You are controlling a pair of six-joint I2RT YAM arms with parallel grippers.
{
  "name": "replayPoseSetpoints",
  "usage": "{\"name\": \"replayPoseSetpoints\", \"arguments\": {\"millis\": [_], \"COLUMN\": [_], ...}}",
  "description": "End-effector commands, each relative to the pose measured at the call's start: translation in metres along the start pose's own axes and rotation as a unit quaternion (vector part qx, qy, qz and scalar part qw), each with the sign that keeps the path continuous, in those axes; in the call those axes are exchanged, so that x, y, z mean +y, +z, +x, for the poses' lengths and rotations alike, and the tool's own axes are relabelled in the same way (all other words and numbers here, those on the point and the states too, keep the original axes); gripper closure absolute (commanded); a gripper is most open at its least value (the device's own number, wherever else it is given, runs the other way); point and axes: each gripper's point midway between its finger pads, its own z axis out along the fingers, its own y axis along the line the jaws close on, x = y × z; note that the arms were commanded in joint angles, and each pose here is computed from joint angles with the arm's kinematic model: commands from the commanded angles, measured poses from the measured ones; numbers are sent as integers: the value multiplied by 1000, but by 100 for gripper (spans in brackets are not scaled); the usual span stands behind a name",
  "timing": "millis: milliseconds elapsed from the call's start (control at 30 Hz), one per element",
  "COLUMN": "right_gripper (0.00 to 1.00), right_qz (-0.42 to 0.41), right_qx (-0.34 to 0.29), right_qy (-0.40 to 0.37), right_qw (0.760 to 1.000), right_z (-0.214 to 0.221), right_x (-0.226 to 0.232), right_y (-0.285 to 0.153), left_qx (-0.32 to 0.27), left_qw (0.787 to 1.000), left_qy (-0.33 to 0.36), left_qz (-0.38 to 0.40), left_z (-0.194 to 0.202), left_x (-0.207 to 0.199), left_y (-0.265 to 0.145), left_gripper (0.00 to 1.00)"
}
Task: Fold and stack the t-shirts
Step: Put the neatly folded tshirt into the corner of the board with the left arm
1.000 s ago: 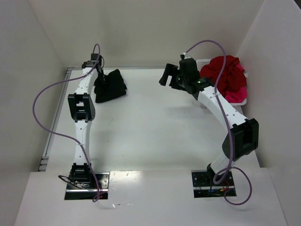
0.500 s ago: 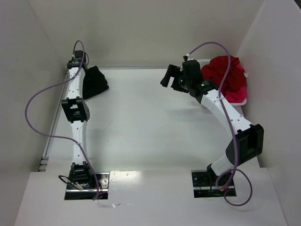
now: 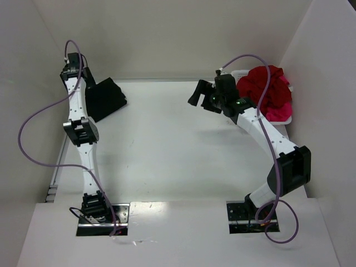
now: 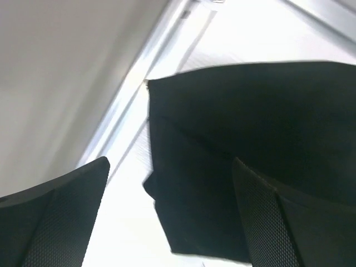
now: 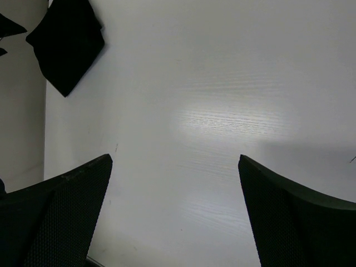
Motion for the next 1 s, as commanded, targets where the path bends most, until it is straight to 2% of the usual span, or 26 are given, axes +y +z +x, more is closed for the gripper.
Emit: {"name": "replayPoseSetpoints", "arguments": {"millis": [0, 167, 200, 233, 333, 400, 500, 533, 800, 967], "right_gripper": [0, 0, 0, 0, 0, 0, 0, 0, 0, 0], "right_qz": [-27, -30, -21, -21, -16, -12, -6, -6, 2, -3], "right_qx": [-33, -37, -43, -44, -55, -58, -55, -63, -76, -73], "right_qy": [4, -1, 0, 0, -5, -7, -3, -1, -13, -14], "right_qw": [999, 999, 999, 999, 998, 998, 998, 998, 997, 997], "right_z": [-16, -14, -16, -15, -18, -19, -17, -20, -28, -27], "right_x": [12, 10, 7, 7, 4, 0, -10, -12, -22, -21], "right_y": [-14, -20, -19, -22, -24, -26, -26, -30, -42, -42], "left_qx": [-37, 0, 10, 31, 27, 28, 7, -9, -47, -51], "left_qw": [996, 982, 972, 967, 960, 960, 974, 979, 977, 975], "left_qy": [-12, 47, 66, 87, 134, 155, 179, 186, 194, 188], "left_qz": [79, 182, 227, 238, 246, 234, 141, 85, -70, -107], "left_z": [-34, -6, 6, 24, 54, 72, 88, 85, 107, 118], "left_x": [-25, -95, -125, -141, -193, -211, -211, -199, -186, -183], "left_y": [-64, -106, -128, -130, -147, -144, -127, -120, -84, -65], "left_gripper": [2, 0, 2, 3, 3, 3, 3, 3, 3, 3]}}
